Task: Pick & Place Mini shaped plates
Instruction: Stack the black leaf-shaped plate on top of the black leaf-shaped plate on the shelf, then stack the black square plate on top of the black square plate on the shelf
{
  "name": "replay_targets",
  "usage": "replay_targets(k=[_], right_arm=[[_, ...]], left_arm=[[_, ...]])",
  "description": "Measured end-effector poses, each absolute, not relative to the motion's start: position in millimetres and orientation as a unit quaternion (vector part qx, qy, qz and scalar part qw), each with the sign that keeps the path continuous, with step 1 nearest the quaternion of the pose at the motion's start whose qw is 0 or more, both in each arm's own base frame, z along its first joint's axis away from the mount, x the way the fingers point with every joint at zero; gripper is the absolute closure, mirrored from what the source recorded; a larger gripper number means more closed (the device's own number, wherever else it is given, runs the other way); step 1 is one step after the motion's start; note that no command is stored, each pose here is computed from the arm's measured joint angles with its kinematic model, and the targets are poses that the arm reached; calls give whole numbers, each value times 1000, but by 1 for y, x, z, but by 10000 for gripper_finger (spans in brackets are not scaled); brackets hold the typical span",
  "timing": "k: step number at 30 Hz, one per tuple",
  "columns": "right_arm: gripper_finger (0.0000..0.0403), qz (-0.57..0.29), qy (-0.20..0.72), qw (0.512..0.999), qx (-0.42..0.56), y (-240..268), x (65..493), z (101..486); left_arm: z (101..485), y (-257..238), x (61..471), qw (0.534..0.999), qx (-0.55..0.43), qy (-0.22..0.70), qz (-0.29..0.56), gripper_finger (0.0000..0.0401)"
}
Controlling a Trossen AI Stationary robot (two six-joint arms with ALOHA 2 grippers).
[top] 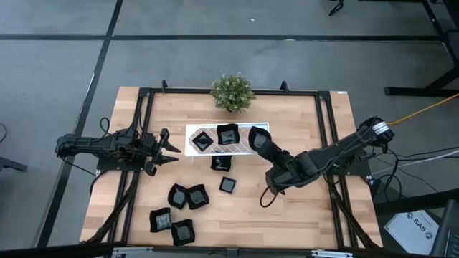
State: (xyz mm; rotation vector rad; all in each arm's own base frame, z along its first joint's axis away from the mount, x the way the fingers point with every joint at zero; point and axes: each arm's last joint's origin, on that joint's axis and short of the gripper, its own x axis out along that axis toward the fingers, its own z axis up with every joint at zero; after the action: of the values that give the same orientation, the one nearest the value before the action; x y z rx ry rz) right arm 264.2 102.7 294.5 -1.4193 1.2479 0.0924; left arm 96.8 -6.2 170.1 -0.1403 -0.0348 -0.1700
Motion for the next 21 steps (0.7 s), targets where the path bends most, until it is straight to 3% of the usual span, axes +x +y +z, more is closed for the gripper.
replay_targets(k=[14, 21], right_arm=[[291, 31, 536, 595, -598, 97, 268, 295], [263, -17, 507, 673, -539, 111, 272, 294]], left_arm=[[170, -6, 97, 994, -70, -17, -85, 258], [170, -6, 97, 994, -70, -17, -85, 258]])
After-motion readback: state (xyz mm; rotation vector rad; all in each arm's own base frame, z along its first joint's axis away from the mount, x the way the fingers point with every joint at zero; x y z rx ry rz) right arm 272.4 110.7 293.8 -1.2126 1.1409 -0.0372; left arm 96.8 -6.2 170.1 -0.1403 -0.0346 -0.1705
